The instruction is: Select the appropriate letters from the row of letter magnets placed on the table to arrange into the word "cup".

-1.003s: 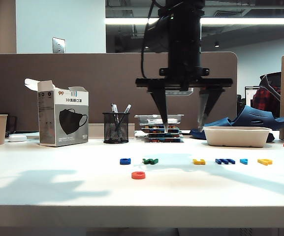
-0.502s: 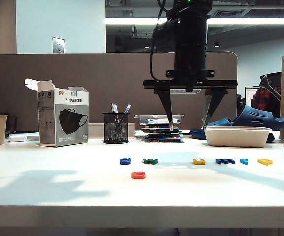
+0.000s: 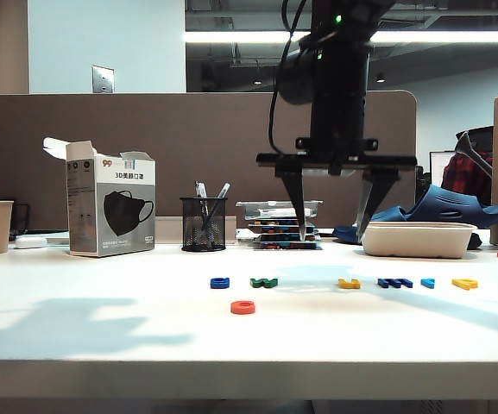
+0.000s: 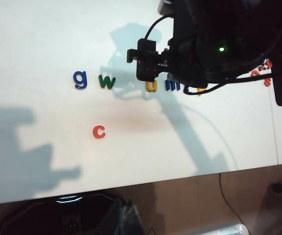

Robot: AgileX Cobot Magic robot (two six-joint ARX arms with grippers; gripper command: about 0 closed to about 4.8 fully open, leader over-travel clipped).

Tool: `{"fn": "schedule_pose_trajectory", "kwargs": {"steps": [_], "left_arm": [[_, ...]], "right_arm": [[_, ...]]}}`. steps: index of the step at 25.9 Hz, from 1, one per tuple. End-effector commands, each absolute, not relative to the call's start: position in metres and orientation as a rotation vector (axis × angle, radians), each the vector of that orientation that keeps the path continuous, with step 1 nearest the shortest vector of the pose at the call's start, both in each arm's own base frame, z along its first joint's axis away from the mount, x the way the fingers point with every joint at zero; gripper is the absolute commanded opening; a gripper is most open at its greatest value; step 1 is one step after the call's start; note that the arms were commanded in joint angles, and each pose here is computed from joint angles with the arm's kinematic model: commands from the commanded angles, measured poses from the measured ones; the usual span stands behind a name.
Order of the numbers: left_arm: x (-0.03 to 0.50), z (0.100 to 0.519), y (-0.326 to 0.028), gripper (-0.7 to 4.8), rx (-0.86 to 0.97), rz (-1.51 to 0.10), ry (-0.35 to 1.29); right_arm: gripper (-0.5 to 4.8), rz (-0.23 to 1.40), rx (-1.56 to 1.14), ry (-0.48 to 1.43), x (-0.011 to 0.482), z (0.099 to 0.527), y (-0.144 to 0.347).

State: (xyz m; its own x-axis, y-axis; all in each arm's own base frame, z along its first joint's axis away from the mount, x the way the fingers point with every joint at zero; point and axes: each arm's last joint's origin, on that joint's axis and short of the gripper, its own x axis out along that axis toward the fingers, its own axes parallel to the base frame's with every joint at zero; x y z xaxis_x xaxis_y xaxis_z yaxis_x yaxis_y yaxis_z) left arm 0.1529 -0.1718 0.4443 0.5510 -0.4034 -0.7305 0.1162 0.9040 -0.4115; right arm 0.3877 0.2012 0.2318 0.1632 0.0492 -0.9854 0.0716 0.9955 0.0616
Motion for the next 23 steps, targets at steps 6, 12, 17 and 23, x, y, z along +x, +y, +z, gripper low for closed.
{"fn": "schedule_pose_trajectory", "kwargs": {"steps": [6, 12, 17, 23], "left_arm": [[0.152, 0.446, -0.171, -0.05, -0.345, -0.321, 0.931], [0.152, 0.446, -0.171, -0.05, -0.345, -0.321, 0.931], [0.152, 0.446, -0.171, -0.05, -0.345, -0.321, 0.931], [0.152, 0.446, -0.171, -0.05, -0.346, -0.321, 0.931]], "right_arm": [[3.37, -0.024, 0.086, 1.455, 0.385, 0.209, 0.193], [3.38, 0.000, 0.086, 1.424, 0.388, 0.209, 0.194], [3.37, 0.005, 0.092, 1.410, 0.391, 0.206, 0.196], [3.37, -0.001, 0.095, 1.413, 0.394, 0.203, 0.192]]}}
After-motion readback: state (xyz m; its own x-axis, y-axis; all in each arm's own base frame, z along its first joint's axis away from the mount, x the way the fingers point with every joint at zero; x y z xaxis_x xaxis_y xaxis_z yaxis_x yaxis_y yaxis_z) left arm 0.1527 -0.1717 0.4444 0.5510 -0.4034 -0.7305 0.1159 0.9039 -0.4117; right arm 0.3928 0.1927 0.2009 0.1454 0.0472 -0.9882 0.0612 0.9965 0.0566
